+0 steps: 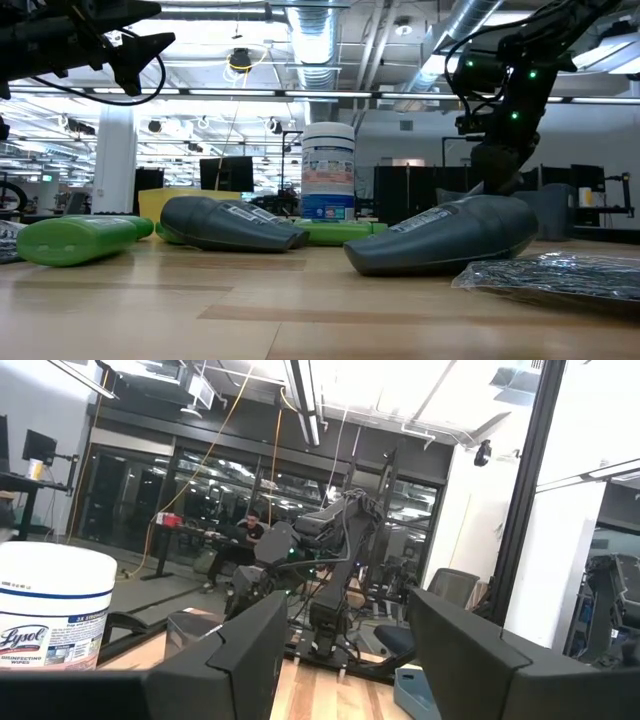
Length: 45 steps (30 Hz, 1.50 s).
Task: Pick & Place Travel size toiletries
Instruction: Put the gray deodorant into the black bin
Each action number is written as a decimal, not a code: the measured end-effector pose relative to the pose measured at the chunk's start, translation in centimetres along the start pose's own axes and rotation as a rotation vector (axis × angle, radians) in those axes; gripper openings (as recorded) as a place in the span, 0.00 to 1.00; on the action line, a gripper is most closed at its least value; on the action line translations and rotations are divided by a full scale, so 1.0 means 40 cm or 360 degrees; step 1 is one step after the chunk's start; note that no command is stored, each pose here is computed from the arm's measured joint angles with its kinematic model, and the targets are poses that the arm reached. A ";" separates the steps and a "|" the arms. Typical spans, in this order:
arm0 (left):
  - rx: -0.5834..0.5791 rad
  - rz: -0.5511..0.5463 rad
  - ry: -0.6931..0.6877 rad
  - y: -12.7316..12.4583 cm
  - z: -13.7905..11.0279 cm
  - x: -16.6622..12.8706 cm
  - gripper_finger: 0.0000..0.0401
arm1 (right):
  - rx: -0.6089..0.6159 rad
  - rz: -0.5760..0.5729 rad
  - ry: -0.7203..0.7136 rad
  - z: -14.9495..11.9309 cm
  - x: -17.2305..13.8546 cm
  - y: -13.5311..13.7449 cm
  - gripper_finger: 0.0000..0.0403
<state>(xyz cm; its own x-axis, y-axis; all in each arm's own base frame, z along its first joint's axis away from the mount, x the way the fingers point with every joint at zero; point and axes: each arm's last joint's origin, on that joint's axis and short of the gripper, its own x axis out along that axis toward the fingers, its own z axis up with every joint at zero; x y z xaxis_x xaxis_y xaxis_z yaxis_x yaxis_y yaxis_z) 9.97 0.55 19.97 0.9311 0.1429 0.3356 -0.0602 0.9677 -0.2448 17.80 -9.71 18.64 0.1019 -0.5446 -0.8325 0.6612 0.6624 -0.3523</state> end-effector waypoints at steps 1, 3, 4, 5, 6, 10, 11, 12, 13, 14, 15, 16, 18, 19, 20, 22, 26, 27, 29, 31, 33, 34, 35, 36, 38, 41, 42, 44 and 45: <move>0.0000 0.0000 0.0000 0.000 0.000 0.000 0.51 | 0.0000 0.0000 0.0000 0.000 0.000 0.000 0.56; 0.0000 -0.0001 0.0000 0.000 0.000 0.000 0.51 | 0.0001 0.0000 0.0000 0.000 0.000 0.000 0.56; 0.0000 0.0000 0.0000 0.000 0.000 0.000 0.51 | 0.0001 0.0000 0.0000 0.000 0.000 0.000 0.56; -0.0001 0.0000 0.0000 0.000 0.000 0.000 0.51 | 0.0001 0.0000 0.0000 0.000 0.000 0.000 0.57; -0.0005 0.0000 0.0000 0.000 0.000 0.000 0.51 | 0.0000 0.0000 -0.0001 0.000 0.000 0.000 0.57; -0.0012 0.0000 0.0000 0.000 0.000 0.000 0.51 | -0.0002 0.0002 -0.0002 0.000 -0.001 0.001 0.60; -0.0012 0.0000 0.0000 0.000 0.000 0.000 0.51 | -0.0002 0.0002 -0.0002 0.000 -0.001 0.001 0.61; -0.0012 0.0000 0.0001 0.000 0.000 0.000 0.51 | -0.0002 0.0001 -0.0002 0.000 -0.001 0.001 0.62; -0.0012 0.0000 0.0001 0.000 0.000 0.000 0.51 | -0.0003 0.0002 -0.0003 0.000 -0.001 0.001 0.63; -0.0012 -0.0001 0.0000 0.000 0.000 0.000 0.51 | -0.0007 0.0002 -0.0006 0.001 -0.001 0.001 0.64; -0.0012 0.0000 0.0000 0.000 0.000 0.000 0.51 | -0.0016 0.0004 -0.0013 0.002 -0.001 0.002 0.65; -0.0012 0.0000 0.0000 0.000 0.000 0.000 0.51 | -0.0022 0.0008 -0.0022 0.003 -0.004 0.003 0.66; -0.0012 0.0000 0.0000 0.000 0.000 0.000 0.51 | -0.0046 0.0026 -0.0056 0.010 -0.018 0.009 0.67; -0.0012 0.0000 0.0001 0.000 0.000 0.000 0.51 | -0.0061 0.0045 -0.0095 0.019 -0.030 0.015 0.67; -0.0012 0.0000 0.0000 0.000 0.000 0.000 0.51 | -0.0075 0.0074 -0.0137 0.026 -0.046 0.022 0.67; -0.0012 -0.0001 0.0000 0.000 0.000 0.000 0.51 | -0.0106 0.0164 -0.0237 0.046 -0.085 0.038 0.67; -0.0012 0.0000 0.0000 0.000 0.000 0.000 0.51 | -0.0210 0.0438 -0.0473 0.076 -0.177 0.088 0.67; -0.0012 0.0000 0.0001 0.000 0.000 0.000 0.51 | -0.0240 0.0513 -0.0535 0.079 -0.199 0.104 0.67; -0.0012 -0.0001 0.0000 0.000 0.000 0.000 0.51 | -0.0299 0.0659 -0.0663 0.083 -0.241 0.139 0.67; -0.0012 0.0000 0.0001 0.000 0.000 0.000 0.51 | -0.0373 0.0757 -0.0758 0.075 -0.273 0.175 0.67; -0.0012 0.0000 0.0001 0.000 0.000 0.000 0.51 | -0.0437 0.0848 -0.0831 0.063 -0.296 0.216 0.67; -0.0012 0.0000 0.0001 0.000 0.000 0.000 0.51 | -0.0472 0.0882 -0.0845 0.055 -0.303 0.235 0.67; -0.0012 0.0000 -0.0001 0.000 0.000 0.000 0.51 | -0.0496 0.0919 -0.0862 0.048 -0.310 0.254 0.68; -0.0012 0.0000 0.0000 0.000 0.000 0.000 0.51 | -0.0521 0.0953 -0.0873 0.041 -0.315 0.275 0.68; -0.0012 -0.0001 0.0000 0.000 0.000 0.000 0.51 | -0.0584 0.1001 -0.0877 0.025 -0.319 0.316 0.71; -0.0012 0.0000 0.0000 0.000 0.000 0.000 0.51 | -0.0679 0.1063 -0.0888 0.001 -0.318 0.382 0.77; -0.0012 0.0000 -0.0001 0.000 0.000 0.000 0.51 | -0.0707 0.1079 -0.0889 -0.008 -0.315 0.404 0.79; -0.0012 0.0000 0.0000 0.000 0.000 0.000 0.51 | -0.0772 0.1099 -0.0883 -0.026 -0.305 0.447 0.84; -0.0012 0.0000 -0.0001 0.000 0.000 0.000 0.51 | -0.0801 0.1106 -0.0875 -0.035 -0.298 0.467 0.86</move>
<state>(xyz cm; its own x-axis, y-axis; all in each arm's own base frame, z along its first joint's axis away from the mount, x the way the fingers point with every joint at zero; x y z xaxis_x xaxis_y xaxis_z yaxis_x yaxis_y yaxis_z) 9.97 0.55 19.97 0.9310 0.1426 0.3360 -0.0572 0.9661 -0.2517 27.91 9.89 21.40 0.7553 -0.0342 -0.6545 -0.0505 0.9926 -0.1102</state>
